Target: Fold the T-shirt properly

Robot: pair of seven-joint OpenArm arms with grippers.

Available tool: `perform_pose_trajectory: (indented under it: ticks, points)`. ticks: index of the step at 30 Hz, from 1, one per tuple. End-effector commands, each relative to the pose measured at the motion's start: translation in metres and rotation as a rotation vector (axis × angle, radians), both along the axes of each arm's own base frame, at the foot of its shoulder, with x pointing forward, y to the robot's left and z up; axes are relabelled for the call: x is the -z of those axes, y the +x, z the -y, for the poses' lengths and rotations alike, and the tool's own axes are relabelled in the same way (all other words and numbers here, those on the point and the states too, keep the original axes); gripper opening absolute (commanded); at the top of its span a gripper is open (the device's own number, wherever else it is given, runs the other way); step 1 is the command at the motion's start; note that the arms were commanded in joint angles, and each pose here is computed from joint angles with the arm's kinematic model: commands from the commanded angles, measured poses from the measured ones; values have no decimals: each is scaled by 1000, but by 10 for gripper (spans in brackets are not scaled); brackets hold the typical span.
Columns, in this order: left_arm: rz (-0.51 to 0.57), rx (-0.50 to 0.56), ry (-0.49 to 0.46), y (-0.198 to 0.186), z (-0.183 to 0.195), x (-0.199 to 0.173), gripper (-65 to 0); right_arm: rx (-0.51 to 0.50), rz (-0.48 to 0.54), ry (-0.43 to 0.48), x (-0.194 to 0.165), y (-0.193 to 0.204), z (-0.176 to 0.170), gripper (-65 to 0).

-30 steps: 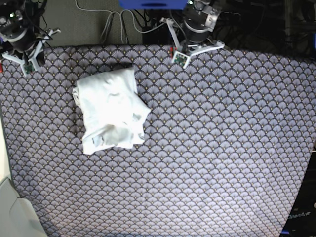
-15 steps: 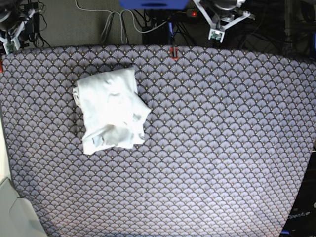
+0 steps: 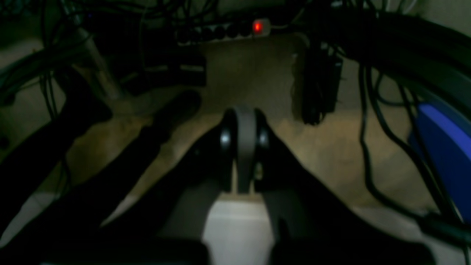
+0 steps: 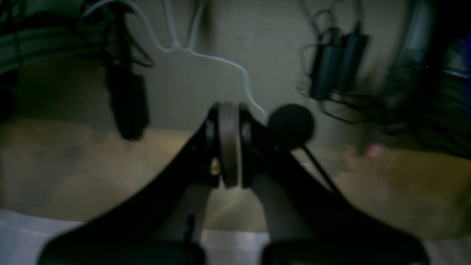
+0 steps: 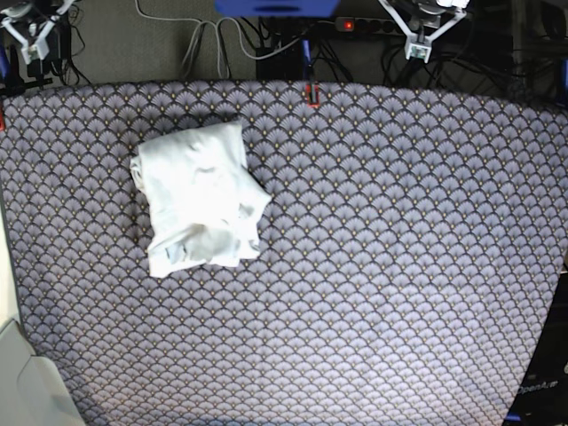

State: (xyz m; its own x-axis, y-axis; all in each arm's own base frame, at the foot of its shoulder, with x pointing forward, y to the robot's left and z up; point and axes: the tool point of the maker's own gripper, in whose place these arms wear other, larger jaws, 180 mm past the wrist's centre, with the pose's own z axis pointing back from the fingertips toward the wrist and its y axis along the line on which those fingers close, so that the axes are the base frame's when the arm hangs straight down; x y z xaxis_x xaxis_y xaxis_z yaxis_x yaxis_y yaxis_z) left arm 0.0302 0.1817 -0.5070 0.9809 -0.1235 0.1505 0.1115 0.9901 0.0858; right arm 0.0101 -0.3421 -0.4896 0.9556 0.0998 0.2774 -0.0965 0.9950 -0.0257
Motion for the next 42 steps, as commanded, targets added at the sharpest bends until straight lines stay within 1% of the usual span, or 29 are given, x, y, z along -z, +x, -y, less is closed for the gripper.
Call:
perform_pose_trajectory:
  ticks: [1, 5, 7, 9, 11, 13, 14, 17, 18, 20, 21, 23, 25, 26, 30, 33, 36, 37, 39, 41, 42]
  points:
    - [-21, -6, 12, -9, -5, 5, -646, -2, 7, 3, 0, -2, 4, -650]
    - [-53, -27, 15, -26, -13, 36, -646, 12, -12, 94, 31, -13, -14, -650]
    - [-69, -38, 23, -32, -18, 54, -646, 27, -6, 146, 48, -13, -27, -650]
    - [-87, -54, 24, -39, -20, 72, -646, 64, -4, 192, 65, -14, -38, -650]
    - [-99, -70, 35, -45, -26, 89, -646, 93, -7, 219, 79, -15, -40, -650]
    - [-102, -87, 44, -49, -32, 106, -646, 129, -2, 258, 93, -11, -51, -650]
    - [-101, -96, 46, -49, -35, 115, -646, 149, -2, 253, 100, -11, -52, -650]
    - [-130, -129, 54, -59, -39, 137, -646, 182, 3, 181, 117, -15, -47, -650]
    - [-132, -140, 50, -57, -36, 143, -646, 180, 15, 149, 120, -13, -45, -650]
    - [-137, -154, 50, -61, -36, 148, -646, 164, 22, 111, 128, -14, -55, -650]
    - [-120, -158, 51, -57, -36, 150, -646, 148, 26, 87, 132, -14, -58, -650]
    - [-73, -162, 53, -44, -38, 151, -646, 115, 34, 34, 136, -10, -61, -650]
    - [2, -161, 50, -22, -38, 150, -646, 86, 38, 0, 142, -4, -73, -650]
    - [17, -163, 49, -20, -38, 149, -646, 75, 42, -24, 144, -2, -76, -650]
    - [28, -154, 48, -17, -38, 149, -646, 55, 47, -89, 149, -2, -88, -650]
    - [56, -148, 46, -5, -38, 148, -646, 56, 66, -164, 149, 9, -83, -650]
    - [70, -148, 48, 3, -40, 147, -646, 53, 69, -242, 147, 10, -74, -650]
    - [78, -147, 49, 10, -41, 147, -646, 53, 67, -262, 147, 9, -77, -650]
    - [82, -146, 48, 14, -41, 147, -646, 53, 66, -297, 147, 8, -78, -650]
    - [82, -108, 46, 16, -38, 147, -646, 53, 44, -326, 147, -1, -78, -650]
    - [82, -98, 44, 17, -36, 147, -646, 54, 40, -324, 149, -3, -84, -650]
